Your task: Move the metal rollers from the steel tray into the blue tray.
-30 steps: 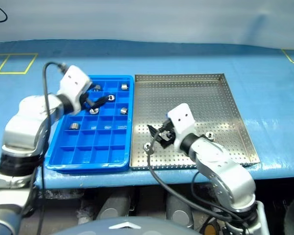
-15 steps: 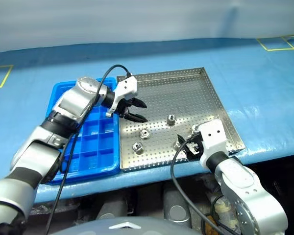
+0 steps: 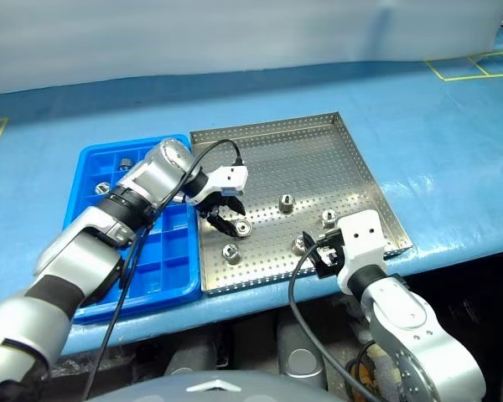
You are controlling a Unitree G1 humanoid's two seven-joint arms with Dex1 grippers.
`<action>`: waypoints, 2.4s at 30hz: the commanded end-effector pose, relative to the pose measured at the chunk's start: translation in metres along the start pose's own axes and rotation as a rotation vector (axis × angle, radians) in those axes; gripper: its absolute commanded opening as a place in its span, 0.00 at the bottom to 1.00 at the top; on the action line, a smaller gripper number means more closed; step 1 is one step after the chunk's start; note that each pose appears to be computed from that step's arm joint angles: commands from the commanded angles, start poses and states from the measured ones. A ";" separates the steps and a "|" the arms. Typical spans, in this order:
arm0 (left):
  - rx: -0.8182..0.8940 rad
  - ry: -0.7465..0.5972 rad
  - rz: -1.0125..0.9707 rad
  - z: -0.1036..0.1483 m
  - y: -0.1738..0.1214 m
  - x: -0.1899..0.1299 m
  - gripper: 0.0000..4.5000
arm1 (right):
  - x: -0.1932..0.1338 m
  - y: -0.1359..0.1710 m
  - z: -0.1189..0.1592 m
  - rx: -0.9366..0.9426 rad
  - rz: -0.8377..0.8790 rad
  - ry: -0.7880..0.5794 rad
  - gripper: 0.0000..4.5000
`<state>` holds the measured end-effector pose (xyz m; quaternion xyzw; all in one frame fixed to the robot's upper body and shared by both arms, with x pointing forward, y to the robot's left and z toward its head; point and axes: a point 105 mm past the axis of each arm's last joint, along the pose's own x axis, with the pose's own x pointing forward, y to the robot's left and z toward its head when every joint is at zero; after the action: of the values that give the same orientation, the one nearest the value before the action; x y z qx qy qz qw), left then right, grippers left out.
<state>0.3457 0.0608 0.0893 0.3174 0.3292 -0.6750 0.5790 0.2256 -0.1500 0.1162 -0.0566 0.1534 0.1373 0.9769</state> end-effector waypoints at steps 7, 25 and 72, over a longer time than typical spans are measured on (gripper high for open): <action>0.060 0.021 0.027 0.006 0.004 -0.001 0.76 | -0.006 0.003 0.018 -0.007 0.002 -0.090 0.93; 0.093 -0.123 0.143 0.033 0.012 -0.009 0.42 | -0.007 -0.001 0.023 0.000 -0.015 -0.112 0.93; -0.594 -0.142 0.946 -0.115 -0.099 -0.070 0.86 | 0.060 0.128 0.042 -0.233 0.708 -0.237 0.93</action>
<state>0.2644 0.2104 0.0932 0.2145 0.2704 -0.2227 0.9117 0.2550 -0.0023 0.1152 -0.0953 0.0607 0.4994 0.8590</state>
